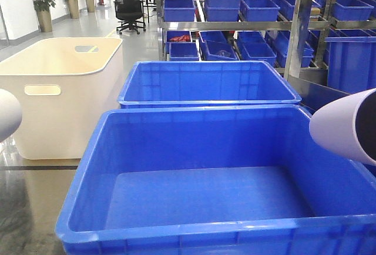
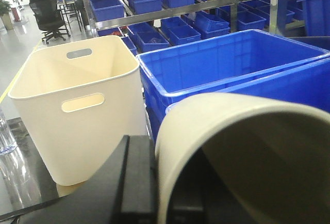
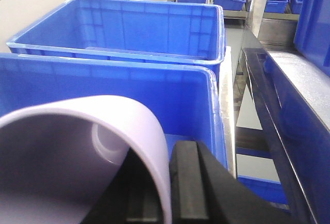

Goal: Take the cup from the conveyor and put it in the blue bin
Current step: 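Drive up to the nearest blue bin holding both cups above it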

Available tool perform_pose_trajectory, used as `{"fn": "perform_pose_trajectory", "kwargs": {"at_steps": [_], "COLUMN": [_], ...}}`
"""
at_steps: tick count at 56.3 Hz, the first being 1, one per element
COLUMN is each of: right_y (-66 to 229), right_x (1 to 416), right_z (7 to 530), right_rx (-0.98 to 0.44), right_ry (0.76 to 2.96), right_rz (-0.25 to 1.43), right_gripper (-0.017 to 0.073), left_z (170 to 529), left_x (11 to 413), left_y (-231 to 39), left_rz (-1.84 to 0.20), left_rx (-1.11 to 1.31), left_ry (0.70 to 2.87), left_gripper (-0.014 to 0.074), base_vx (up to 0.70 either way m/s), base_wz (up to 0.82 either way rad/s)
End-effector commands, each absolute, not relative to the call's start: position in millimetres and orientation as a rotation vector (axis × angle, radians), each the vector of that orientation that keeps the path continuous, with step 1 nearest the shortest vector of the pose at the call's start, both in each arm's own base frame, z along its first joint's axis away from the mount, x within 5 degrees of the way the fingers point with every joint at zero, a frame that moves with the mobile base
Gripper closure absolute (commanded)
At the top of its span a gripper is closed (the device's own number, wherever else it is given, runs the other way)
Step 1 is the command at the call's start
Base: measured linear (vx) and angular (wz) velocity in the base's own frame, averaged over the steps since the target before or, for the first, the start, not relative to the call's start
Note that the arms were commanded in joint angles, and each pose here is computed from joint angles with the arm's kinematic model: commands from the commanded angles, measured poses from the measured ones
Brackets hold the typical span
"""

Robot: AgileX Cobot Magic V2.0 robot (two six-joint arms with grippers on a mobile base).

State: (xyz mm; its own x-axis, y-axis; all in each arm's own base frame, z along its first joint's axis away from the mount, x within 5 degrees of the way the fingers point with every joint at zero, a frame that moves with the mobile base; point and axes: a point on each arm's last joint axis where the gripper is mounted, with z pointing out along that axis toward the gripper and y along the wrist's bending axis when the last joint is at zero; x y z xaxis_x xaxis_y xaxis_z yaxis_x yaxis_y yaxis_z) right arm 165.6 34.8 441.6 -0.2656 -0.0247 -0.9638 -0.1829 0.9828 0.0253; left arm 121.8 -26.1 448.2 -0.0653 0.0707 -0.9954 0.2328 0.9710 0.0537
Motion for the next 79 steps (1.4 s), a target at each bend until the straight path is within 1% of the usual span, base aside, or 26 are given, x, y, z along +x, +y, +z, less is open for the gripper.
{"fn": "perform_pose_trajectory", "kwargs": {"at_steps": [1, 57, 70, 73, 79], "right_y": [34.0, 34.2, 38.3, 40.5, 45.2], "right_x": [162.8, 162.9, 171.6, 177.0, 191.8], "right_z": [460.9, 460.9, 462.7, 462.6, 457.5], "right_rx": [-0.150, -0.147, -0.133, -0.128, -0.152], "right_ry": [1.703, 1.703, 1.664, 1.650, 1.657], "right_rz": [0.154, 0.158, 0.206, 0.224, 0.225], "right_gripper": [0.0568, 0.0568, 0.0568, 0.0568, 0.0568], "left_z": [464.3, 463.8, 462.3, 463.9, 474.4], "left_x": [118.1, 119.5, 146.8, 156.1, 177.0], "left_y": [-25.1, -25.5, -32.0, -38.3, -59.3], "left_rz": [-0.148, -0.152, -0.147, -0.162, -0.227], "left_rx": [0.202, 0.201, 0.234, 0.279, 0.409], "left_ry": [1.520, 1.524, 1.516, 1.521, 1.516], "left_gripper": [0.0594, 0.0594, 0.0594, 0.0594, 0.0594], "base_vx": [0.00, 0.00, 0.00, 0.00, 0.00], "base_wz": [0.00, 0.00, 0.00, 0.00, 0.00]}}
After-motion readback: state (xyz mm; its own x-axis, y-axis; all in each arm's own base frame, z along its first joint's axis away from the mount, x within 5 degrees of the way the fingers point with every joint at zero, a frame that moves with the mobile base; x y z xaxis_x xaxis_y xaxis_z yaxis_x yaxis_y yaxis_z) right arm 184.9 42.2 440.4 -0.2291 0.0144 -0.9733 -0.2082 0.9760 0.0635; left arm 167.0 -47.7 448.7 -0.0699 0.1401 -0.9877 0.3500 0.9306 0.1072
